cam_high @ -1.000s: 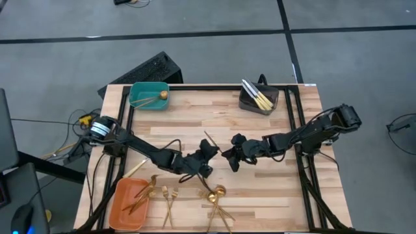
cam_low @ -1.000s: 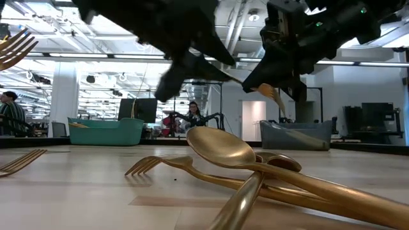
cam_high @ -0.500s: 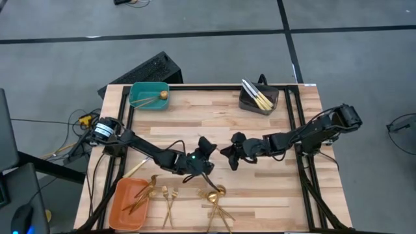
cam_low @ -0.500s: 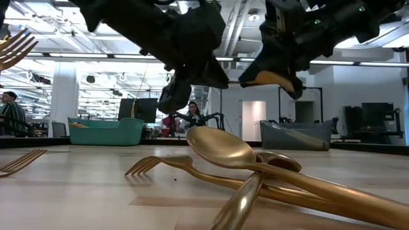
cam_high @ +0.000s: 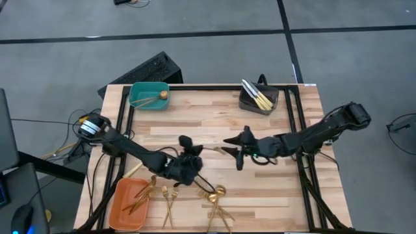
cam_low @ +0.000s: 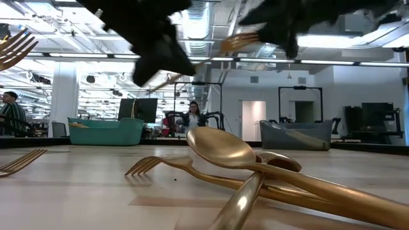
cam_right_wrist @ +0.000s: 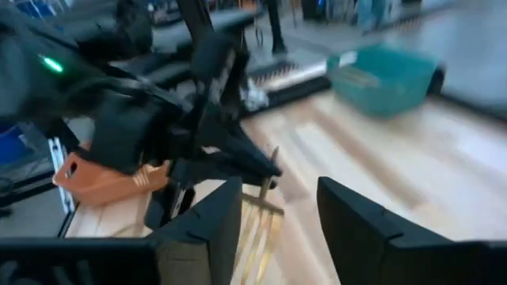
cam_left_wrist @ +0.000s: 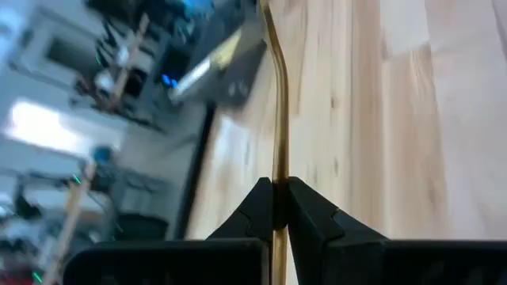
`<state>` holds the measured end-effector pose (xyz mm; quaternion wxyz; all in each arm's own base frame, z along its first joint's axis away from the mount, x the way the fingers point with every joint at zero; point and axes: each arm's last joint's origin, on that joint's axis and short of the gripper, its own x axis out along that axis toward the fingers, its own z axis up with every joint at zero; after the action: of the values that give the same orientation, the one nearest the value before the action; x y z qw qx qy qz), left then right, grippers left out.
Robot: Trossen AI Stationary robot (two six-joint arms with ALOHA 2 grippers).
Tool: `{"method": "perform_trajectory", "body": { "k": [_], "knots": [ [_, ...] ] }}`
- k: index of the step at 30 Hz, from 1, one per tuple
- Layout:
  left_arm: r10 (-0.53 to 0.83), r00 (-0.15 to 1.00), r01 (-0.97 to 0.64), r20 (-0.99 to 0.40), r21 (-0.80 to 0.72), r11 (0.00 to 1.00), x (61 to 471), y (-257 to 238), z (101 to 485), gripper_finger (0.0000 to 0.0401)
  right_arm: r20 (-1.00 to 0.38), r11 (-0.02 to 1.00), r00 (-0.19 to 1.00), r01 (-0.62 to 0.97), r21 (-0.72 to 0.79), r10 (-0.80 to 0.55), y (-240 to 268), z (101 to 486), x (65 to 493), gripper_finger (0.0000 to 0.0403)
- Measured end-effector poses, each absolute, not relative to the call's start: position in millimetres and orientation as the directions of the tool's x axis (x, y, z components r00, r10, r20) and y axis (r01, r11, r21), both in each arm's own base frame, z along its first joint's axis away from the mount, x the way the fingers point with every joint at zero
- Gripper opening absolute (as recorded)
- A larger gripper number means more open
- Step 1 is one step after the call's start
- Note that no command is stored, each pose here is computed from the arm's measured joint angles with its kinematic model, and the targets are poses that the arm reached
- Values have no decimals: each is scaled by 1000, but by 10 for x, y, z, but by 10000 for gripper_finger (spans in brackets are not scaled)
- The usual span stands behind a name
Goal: Sort silverware by color (type)
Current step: Put the fork into the orange bin
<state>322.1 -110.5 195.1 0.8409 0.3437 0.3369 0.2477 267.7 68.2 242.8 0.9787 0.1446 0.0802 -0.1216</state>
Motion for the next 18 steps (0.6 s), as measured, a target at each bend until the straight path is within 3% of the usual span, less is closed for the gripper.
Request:
{"method": "perform_trajectory", "body": {
  "k": [4,8,11,18],
  "knots": [
    [632,634,-277,-445,633,723,2926,-1201,2099,2,-124,939,956,287,191,-267,809,2607,2508,203],
    [531,653,-401,-541,348,847,2573,-1298,2332,2,-122,922,935,349,169,-332,886,2649,2395,204],
    [440,664,-455,-604,141,879,2295,-1341,2515,7,-146,907,919,387,166,-366,890,2614,2377,204],
    [231,732,-386,-641,-111,916,1736,-1535,2807,10,-200,889,902,419,183,-383,892,2472,2444,204]
  ]
}}
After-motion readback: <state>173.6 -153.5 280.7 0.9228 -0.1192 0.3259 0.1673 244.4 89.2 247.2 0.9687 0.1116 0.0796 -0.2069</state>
